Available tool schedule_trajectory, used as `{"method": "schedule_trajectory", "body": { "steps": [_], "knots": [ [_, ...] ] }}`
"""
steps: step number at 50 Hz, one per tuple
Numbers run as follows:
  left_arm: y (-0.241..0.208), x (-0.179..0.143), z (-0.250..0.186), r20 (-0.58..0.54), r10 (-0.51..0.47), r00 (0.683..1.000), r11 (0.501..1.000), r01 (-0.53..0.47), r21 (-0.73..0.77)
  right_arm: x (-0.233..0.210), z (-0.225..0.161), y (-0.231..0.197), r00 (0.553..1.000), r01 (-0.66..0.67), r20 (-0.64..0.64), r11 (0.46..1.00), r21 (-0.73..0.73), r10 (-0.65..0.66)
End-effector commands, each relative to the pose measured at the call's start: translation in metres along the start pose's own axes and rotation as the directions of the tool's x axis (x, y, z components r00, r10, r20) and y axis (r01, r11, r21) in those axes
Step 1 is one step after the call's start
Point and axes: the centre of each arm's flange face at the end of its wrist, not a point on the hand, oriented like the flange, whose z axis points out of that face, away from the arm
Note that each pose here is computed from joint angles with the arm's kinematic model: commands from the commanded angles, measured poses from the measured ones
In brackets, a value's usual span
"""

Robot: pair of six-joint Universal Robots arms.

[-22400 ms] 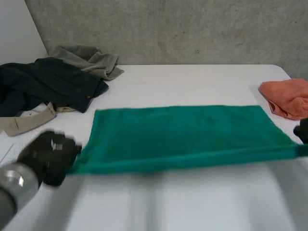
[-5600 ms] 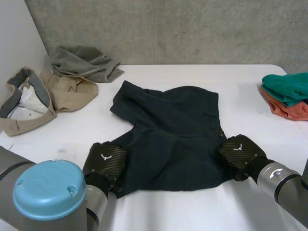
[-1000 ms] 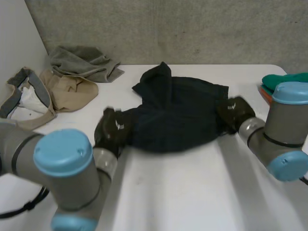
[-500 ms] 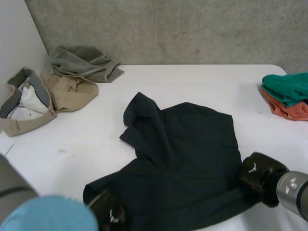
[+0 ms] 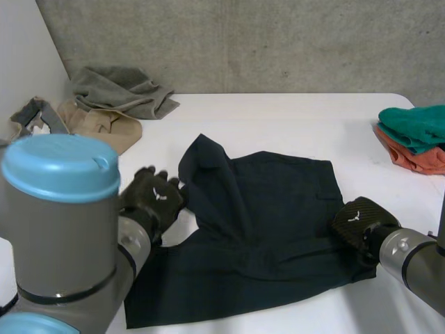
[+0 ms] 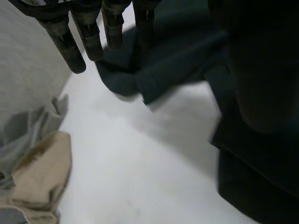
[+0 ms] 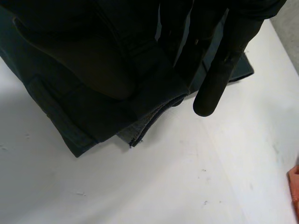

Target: Fold the laundry.

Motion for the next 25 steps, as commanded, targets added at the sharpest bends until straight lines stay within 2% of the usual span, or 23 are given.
{"method": "schedule_trajectory", "body": {
  "steps": [1,4,5,10,15,25],
  "knots": [
    [-0.015,-0.028,0.044,-0.009,-0.080,0.997,0.977,0.080,0.199,-0.001,-0.012,-0.002,0.999,0.009,-0.036,0.999,0.034,-0.008],
    [-0.005,-0.028,0.073,-0.049,-0.088,0.995,0.968,0.097,0.231,-0.003,-0.016,0.000,0.999,0.006,-0.038,0.999,0.035,-0.005],
    [0.000,-0.024,0.089,-0.093,-0.082,0.992,0.962,0.104,0.253,-0.003,-0.017,0.000,0.999,0.006,-0.039,0.999,0.036,-0.005],
    [0.008,-0.014,0.119,-0.172,-0.072,0.982,0.957,0.116,0.265,-0.006,-0.022,0.002,0.999,0.003,-0.038,1.000,0.030,-0.002],
    [0.029,-0.014,0.145,-0.182,-0.090,0.979,0.968,0.129,0.217,-0.010,-0.027,0.003,1.000,0.000,-0.025,0.999,0.049,0.002],
    [0.040,-0.005,0.161,-0.197,-0.100,0.975,0.971,0.139,0.193,-0.015,-0.030,0.002,0.998,-0.061,0.003,0.994,0.088,0.061]
  ]
}}
